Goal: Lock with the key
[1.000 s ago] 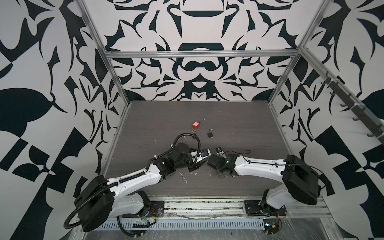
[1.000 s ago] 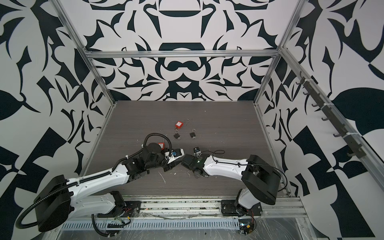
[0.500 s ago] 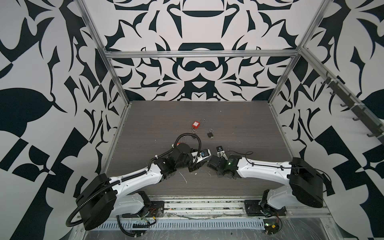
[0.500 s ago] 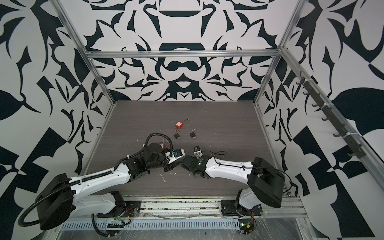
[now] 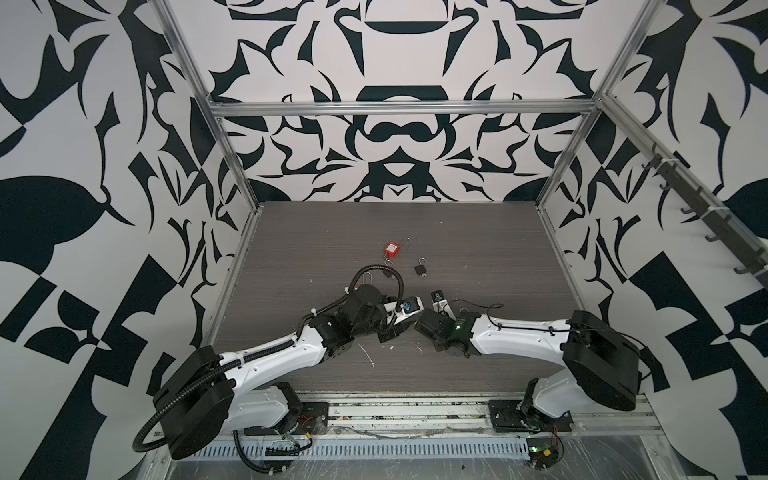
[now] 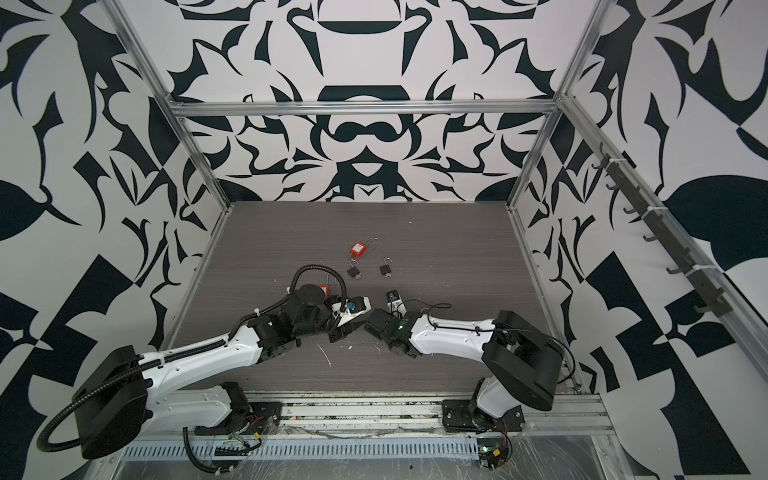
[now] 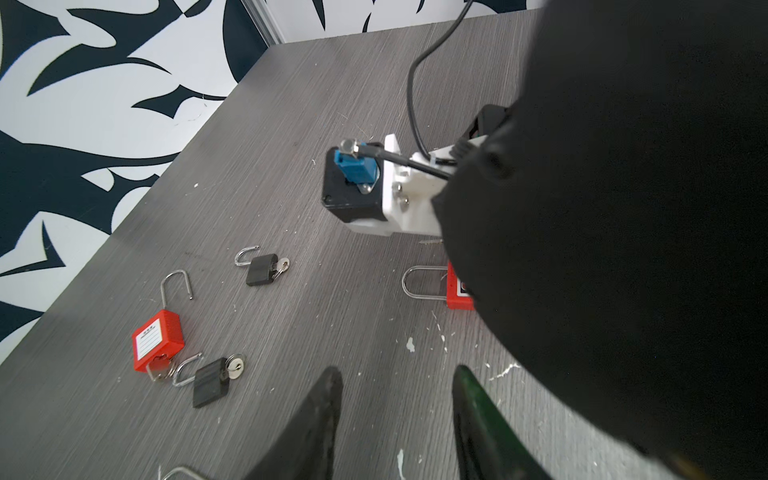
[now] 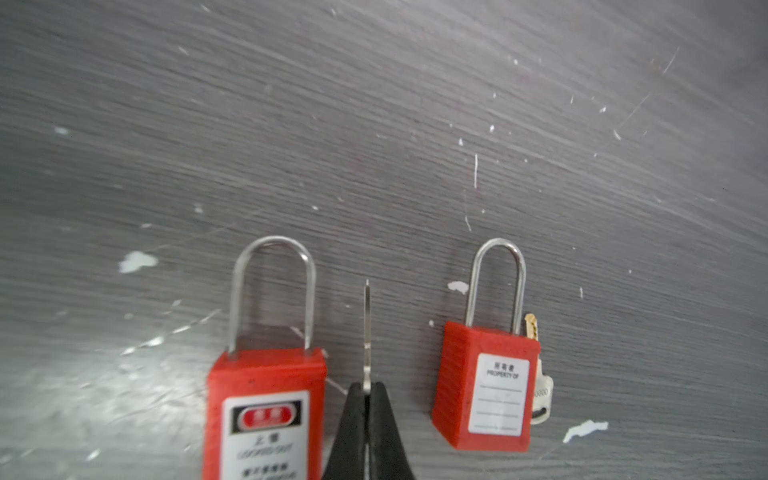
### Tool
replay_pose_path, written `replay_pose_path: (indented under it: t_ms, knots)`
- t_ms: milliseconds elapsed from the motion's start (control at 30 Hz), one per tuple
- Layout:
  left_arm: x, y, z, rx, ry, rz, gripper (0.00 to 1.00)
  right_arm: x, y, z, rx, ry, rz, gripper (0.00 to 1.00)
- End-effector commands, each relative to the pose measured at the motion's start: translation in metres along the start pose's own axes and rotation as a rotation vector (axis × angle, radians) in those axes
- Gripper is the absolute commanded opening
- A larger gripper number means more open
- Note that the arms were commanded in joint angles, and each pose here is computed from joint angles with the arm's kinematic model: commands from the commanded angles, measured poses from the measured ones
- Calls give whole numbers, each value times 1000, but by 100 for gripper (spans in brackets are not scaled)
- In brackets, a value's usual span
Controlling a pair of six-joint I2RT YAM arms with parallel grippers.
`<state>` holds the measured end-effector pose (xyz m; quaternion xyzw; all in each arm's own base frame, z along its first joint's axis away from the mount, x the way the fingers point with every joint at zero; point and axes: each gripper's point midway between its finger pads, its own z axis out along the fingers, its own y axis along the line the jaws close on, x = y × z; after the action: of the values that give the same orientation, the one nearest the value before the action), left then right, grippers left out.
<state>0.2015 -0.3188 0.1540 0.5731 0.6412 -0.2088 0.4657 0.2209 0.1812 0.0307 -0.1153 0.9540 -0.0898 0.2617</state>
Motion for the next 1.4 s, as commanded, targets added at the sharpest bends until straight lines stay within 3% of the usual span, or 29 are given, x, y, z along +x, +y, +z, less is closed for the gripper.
replay_pose_path:
  t_ms: [0, 100, 200, 433, 633, 833, 1067, 1233, 1367]
  knots:
    - [-9, 5, 0, -4, -8, 14, 46, -5, 2, 2, -13, -19, -9, 0]
    - [-10, 5, 2, -3, -8, 16, 46, -3, 6, 0, -37, -2, -29, 5]
    - [-10, 7, 3, -7, -4, 17, 46, 0, 5, -3, -40, 22, -47, 18]
    - [-15, 18, 3, -67, -15, 17, 47, -15, 1, -22, -44, -5, -91, 30]
    - [-20, 38, -5, -180, -31, -19, 53, -44, -8, -43, -25, -110, -87, 47]
    - [-9, 65, -11, -306, 18, -141, 53, -81, -9, -62, -55, -241, -26, 68]
    - [7, 103, -31, -440, 61, -357, 63, -138, -20, -51, -151, -298, 154, 68]
    - [17, 135, -49, -494, 15, -480, 66, -162, -17, -27, -126, -223, 115, 69]
    - [33, 171, -68, -626, -27, -536, 81, -177, 8, -16, -163, -147, 53, 70]
